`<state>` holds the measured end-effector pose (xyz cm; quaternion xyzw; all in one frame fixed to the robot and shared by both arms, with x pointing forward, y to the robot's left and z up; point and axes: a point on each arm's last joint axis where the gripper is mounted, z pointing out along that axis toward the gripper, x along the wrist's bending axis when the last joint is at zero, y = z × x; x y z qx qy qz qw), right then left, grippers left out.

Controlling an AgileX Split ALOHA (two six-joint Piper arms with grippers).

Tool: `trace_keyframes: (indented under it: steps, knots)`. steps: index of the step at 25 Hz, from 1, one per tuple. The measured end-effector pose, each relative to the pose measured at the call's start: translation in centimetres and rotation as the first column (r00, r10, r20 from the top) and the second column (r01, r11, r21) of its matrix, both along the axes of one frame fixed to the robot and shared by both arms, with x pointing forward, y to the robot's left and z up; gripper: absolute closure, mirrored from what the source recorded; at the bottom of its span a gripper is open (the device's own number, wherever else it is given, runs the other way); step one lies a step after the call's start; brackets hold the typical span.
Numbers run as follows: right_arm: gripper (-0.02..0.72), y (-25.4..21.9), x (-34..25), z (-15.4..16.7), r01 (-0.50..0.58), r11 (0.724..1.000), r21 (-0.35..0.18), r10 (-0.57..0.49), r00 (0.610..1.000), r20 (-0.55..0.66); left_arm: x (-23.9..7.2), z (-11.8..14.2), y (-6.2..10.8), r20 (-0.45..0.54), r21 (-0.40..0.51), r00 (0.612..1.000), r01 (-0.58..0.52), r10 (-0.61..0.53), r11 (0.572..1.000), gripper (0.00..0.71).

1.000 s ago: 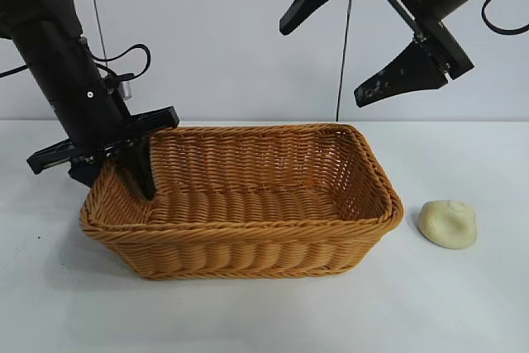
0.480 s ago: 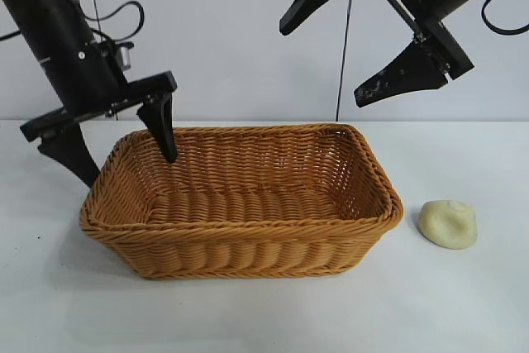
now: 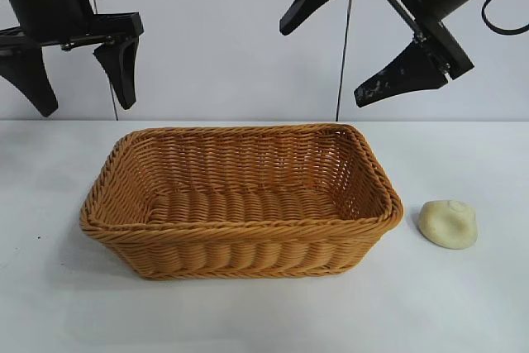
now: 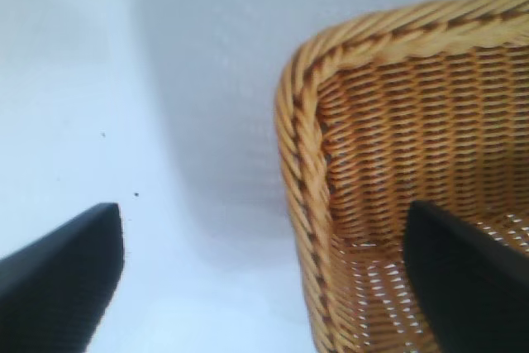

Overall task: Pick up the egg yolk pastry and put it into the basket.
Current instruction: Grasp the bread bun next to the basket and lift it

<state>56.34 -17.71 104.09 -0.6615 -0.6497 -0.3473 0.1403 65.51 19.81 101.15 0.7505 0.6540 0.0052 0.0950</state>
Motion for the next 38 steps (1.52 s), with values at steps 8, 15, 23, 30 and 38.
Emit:
trace_keyframes:
  steps: [8,15,23,30,38]
  knots:
    - [0.01,0.0,0.0,0.0,0.0,1.0,0.0,0.0,1.0,0.0,1.0,0.0,5.7,0.012,0.056,0.994,-0.113,0.112,0.992,0.035]
    - [0.01,0.0,0.0,0.0,-0.003,1.0,0.0,0.003,1.0,-0.003,-0.3,0.2,7.5,-0.006,0.065,0.989,-0.144,0.145,0.987,0.035]
    - [0.01,0.0,-0.1,0.0,-0.004,1.0,0.001,0.004,1.0,-0.005,-6.8,2.3,7.9,-0.038,0.072,0.989,-0.137,0.14,0.988,0.035]
    - [0.01,0.0,-0.1,0.0,-0.004,1.0,0.001,0.004,1.0,-0.005,-14.5,5.2,8.3,0.016,0.065,0.993,-0.114,0.113,0.991,0.035]
    - [0.01,0.0,-0.1,0.0,-0.004,1.0,0.001,0.004,1.0,-0.005,-24.1,6.2,8.9,0.114,0.048,0.987,-0.117,0.111,0.992,0.035]
